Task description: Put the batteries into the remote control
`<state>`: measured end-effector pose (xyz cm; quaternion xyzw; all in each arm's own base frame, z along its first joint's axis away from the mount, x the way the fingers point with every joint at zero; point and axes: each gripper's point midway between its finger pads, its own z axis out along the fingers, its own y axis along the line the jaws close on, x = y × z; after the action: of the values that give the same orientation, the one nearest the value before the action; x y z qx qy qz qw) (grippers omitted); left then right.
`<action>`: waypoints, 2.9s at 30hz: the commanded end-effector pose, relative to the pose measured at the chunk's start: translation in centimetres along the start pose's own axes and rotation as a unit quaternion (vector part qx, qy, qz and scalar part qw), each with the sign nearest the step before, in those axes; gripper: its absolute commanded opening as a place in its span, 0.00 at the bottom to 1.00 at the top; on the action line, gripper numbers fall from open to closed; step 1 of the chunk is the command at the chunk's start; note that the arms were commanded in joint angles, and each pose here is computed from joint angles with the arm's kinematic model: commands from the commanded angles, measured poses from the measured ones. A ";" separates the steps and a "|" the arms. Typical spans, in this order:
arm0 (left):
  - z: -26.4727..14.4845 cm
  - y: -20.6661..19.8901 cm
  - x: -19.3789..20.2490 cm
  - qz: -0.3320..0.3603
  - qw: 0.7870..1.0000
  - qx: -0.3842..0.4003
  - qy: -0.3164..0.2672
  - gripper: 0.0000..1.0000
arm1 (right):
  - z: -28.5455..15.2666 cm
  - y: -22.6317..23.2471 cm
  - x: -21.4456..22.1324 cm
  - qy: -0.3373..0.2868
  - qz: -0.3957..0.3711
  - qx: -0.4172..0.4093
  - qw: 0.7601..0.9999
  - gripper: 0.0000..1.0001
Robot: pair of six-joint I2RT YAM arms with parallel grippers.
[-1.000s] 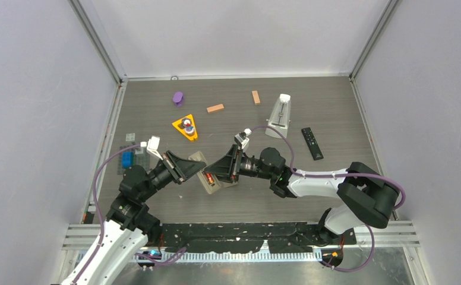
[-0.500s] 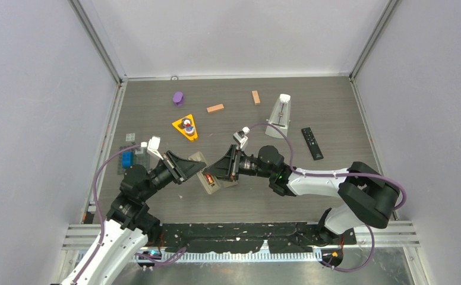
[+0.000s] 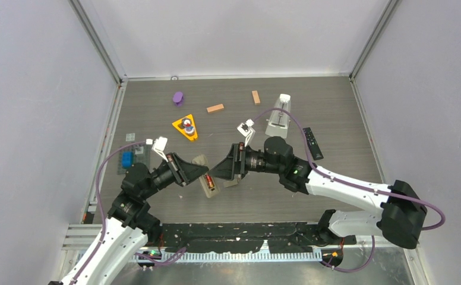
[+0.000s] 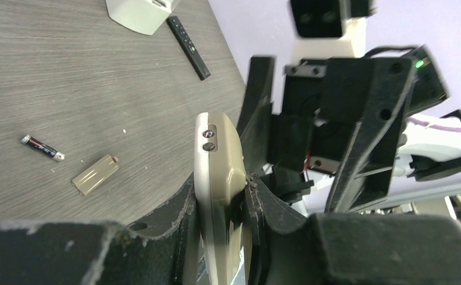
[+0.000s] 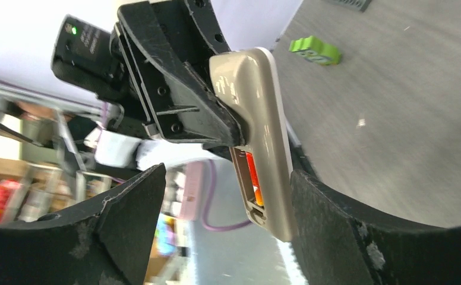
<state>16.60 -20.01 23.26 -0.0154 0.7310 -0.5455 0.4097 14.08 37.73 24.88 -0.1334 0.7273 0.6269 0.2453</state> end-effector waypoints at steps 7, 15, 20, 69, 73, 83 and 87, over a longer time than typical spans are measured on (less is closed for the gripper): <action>-0.7 -5.3 -1.1 0.095 0.990 0.107 0.009 0.00 | -1.0 -1.6 -0.6 0.035 -0.235 0.155 0.959 0.78; -0.6 -4.8 -1.4 0.092 0.992 0.089 0.005 0.00 | -0.1 -1.8 -0.4 0.022 -0.267 0.215 0.939 0.66; -0.5 -4.8 -1.4 0.090 0.992 0.087 0.005 0.00 | 0.3 -1.9 -0.2 0.024 -0.270 0.223 0.936 0.58; -2.6 -10.4 -1.8 0.062 0.974 0.219 -0.007 0.00 | 0.7 5.6 3.0 0.057 -0.208 -0.026 0.976 0.92; -2.6 -10.6 -2.1 0.044 0.972 0.230 -0.021 0.00 | 0.7 6.3 2.7 0.046 -0.205 -0.048 0.977 0.72; -2.3 -10.1 -2.7 0.036 0.972 0.228 -0.045 0.34 | -0.4 6.0 1.7 0.052 -0.135 -0.098 0.985 0.16; -2.1 -9.2 -2.9 0.038 0.977 0.203 -0.057 0.56 | -0.5 5.8 2.5 0.079 -0.118 -0.110 0.984 0.14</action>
<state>13.18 -21.30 31.24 0.0664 0.6001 -0.6699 0.4321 9.67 38.59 27.15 -0.2882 0.6758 0.6245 0.2651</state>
